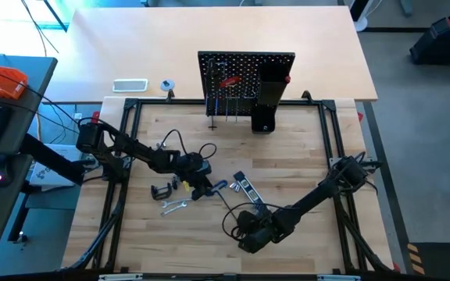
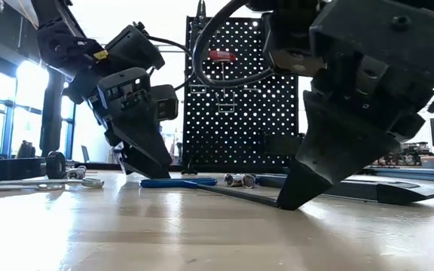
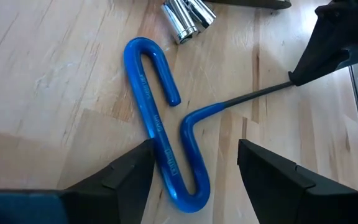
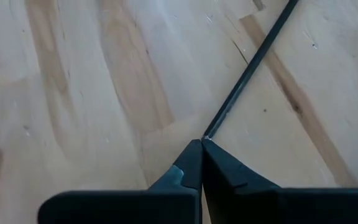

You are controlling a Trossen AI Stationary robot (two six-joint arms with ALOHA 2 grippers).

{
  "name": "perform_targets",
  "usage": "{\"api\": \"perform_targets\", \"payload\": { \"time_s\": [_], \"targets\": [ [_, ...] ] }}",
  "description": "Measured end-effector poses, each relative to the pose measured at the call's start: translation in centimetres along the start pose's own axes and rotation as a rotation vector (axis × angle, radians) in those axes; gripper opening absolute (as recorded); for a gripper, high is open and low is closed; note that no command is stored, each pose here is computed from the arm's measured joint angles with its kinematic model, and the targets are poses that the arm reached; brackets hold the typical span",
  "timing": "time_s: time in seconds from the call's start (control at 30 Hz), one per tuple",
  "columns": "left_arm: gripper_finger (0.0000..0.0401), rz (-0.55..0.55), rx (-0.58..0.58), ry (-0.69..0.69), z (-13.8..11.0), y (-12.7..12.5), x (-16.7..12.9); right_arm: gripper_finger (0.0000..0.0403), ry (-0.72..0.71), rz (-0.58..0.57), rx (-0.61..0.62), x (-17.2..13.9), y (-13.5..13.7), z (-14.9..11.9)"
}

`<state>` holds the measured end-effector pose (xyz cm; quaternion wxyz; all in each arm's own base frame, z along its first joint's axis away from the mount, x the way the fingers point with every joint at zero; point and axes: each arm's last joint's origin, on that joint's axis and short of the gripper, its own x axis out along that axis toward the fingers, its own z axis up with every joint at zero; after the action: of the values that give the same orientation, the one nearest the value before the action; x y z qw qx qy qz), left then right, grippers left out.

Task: Hang tools onto peg board
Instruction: Put the pick tool into the top black bin on the peg board

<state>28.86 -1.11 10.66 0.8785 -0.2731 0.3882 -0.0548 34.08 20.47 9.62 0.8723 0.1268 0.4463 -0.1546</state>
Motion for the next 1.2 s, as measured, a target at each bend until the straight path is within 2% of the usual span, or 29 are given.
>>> {"api": "perform_targets", "payload": {
  "time_s": [0.2,0.37,0.5,0.93,1.2],
  "targets": [
    [0.0224,-0.004,0.011,-0.011,0.8,-0.2,0.1,0.0000,-0.003,0.000,-0.004,0.1,-0.1,0.1],
    [0.0223,-0.064,-0.047,0.035,1.1,0.2,-0.2,0.0000,-0.005,-0.005,-0.013,0.1,-0.1,0.0],
    [0.0218,-0.071,-0.064,0.068,0.9,0.3,-0.2,0.0000,-0.007,-0.008,-0.022,0.2,-0.2,0.1],
    [0.0215,-0.107,-0.153,-0.007,1.7,0.0,-0.2,0.0000,-0.026,-0.019,-0.036,0.2,-0.2,0.2],
    [0.0215,-0.143,-0.263,-0.078,2.3,-0.7,-0.3,0.0000,-0.040,-0.031,-0.042,0.3,-0.2,0.2]
  ]
}}
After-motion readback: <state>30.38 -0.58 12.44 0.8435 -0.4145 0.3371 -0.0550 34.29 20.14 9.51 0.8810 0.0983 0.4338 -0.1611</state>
